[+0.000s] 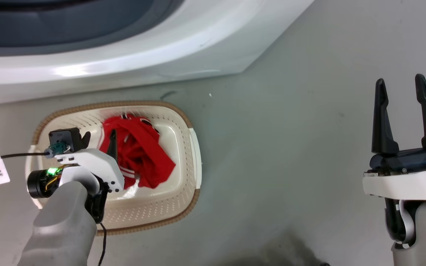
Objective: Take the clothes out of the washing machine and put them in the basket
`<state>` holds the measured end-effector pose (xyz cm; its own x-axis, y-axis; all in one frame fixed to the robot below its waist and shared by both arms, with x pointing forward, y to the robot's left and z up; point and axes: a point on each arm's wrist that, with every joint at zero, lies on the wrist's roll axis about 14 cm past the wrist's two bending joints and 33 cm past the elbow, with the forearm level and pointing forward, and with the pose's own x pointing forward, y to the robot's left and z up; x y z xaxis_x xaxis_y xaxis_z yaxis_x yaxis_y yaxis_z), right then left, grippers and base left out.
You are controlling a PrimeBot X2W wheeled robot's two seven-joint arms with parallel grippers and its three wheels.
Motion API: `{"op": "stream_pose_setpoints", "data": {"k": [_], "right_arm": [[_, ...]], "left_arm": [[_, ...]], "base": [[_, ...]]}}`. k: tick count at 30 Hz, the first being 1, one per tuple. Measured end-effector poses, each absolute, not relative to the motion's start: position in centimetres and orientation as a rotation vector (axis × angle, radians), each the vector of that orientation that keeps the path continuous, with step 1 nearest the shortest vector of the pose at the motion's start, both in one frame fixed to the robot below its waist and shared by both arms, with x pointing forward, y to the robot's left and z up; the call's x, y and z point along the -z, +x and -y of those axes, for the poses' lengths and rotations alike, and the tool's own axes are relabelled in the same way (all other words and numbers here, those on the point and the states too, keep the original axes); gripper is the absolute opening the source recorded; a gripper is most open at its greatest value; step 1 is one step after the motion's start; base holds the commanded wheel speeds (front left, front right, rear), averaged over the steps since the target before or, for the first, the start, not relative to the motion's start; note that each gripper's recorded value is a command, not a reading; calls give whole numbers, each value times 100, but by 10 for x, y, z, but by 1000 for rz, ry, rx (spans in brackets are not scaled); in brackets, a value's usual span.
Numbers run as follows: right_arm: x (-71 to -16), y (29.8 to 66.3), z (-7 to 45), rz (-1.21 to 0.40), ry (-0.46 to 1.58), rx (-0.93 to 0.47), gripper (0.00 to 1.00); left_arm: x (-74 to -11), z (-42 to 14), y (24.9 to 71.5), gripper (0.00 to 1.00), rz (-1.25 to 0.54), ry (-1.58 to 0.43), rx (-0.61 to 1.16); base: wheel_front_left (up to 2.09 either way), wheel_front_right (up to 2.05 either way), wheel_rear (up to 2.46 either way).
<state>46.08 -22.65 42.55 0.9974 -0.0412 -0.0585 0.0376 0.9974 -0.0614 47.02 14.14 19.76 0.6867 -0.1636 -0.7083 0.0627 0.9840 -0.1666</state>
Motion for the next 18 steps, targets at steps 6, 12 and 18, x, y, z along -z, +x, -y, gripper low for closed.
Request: {"op": "stream_pose_setpoints", "data": {"k": [6,12,18], "right_arm": [[-465,452,216,26,-33,19,100],[-487,440,210,73,-19,6,100],[-505,430,211,115,4,15,100]], "left_arm": [[-275,-156,479,100,-587,-137,113],[-332,-162,475,100,-420,-120,114],[-373,-161,462,100,-296,-123,115]], "base": [[0,0,0],[0,0,0],[0,0,0]]}}
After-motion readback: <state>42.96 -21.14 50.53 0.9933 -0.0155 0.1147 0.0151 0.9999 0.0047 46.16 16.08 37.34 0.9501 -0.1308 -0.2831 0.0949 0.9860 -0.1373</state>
